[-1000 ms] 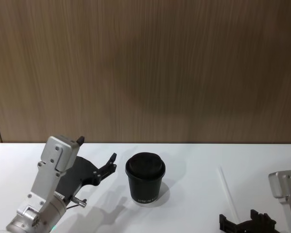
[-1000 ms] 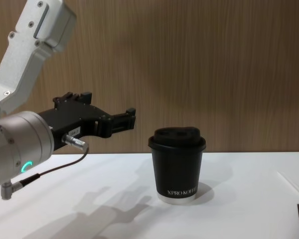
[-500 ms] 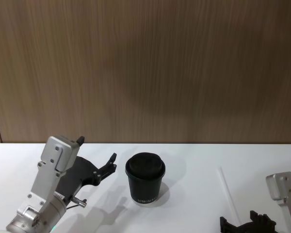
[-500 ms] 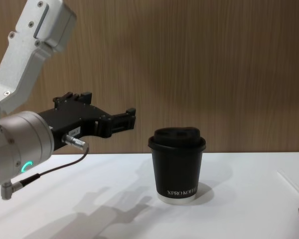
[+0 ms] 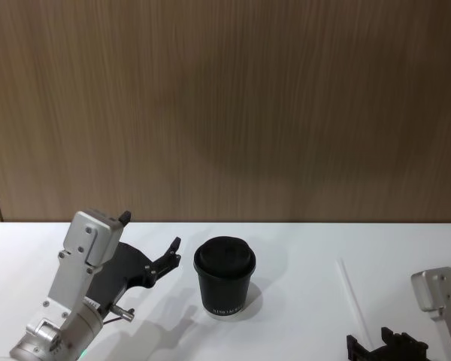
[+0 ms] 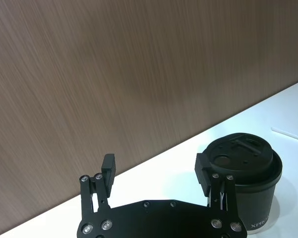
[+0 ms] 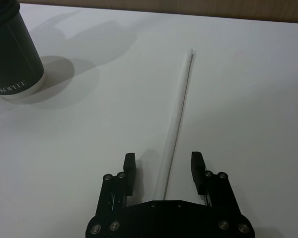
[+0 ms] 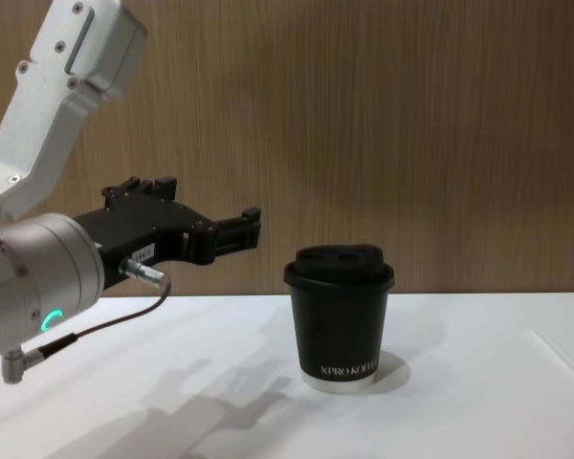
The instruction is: Pick up the straw with one hand, pass it to the other hand, and insert it into the cup.
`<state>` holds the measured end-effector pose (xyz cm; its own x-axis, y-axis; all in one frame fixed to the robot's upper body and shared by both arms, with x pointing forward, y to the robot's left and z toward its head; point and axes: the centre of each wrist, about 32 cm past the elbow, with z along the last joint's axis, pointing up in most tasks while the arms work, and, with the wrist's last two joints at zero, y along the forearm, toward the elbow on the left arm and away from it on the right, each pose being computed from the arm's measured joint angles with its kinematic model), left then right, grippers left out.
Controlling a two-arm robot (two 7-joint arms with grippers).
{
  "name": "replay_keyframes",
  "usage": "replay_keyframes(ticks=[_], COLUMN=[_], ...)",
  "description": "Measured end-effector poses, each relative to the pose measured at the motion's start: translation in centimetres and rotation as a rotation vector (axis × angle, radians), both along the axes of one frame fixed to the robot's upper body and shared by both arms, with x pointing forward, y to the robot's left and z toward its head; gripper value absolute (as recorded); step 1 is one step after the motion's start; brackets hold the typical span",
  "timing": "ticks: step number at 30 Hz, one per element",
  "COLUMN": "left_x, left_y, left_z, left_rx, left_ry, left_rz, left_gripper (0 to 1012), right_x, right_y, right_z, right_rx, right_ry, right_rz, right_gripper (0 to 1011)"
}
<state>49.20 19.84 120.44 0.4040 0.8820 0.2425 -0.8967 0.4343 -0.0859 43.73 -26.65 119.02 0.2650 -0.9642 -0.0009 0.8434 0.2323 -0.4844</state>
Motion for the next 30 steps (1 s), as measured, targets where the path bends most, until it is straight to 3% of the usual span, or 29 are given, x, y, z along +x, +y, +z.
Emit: replay_keyframes(ticks=[30], left_x=[0.00], left_y=[0.00], left_z=[0.00], left_rx=[0.000], left_ry=[0.000], left_rz=[0.000], left_gripper=[1003], right_x=[-0.04], right_y=[-0.01], right_z=[-0.06], right_rx=[-0.004], right_ry=[0.005], right_rz=[0.006], right_gripper=[487])
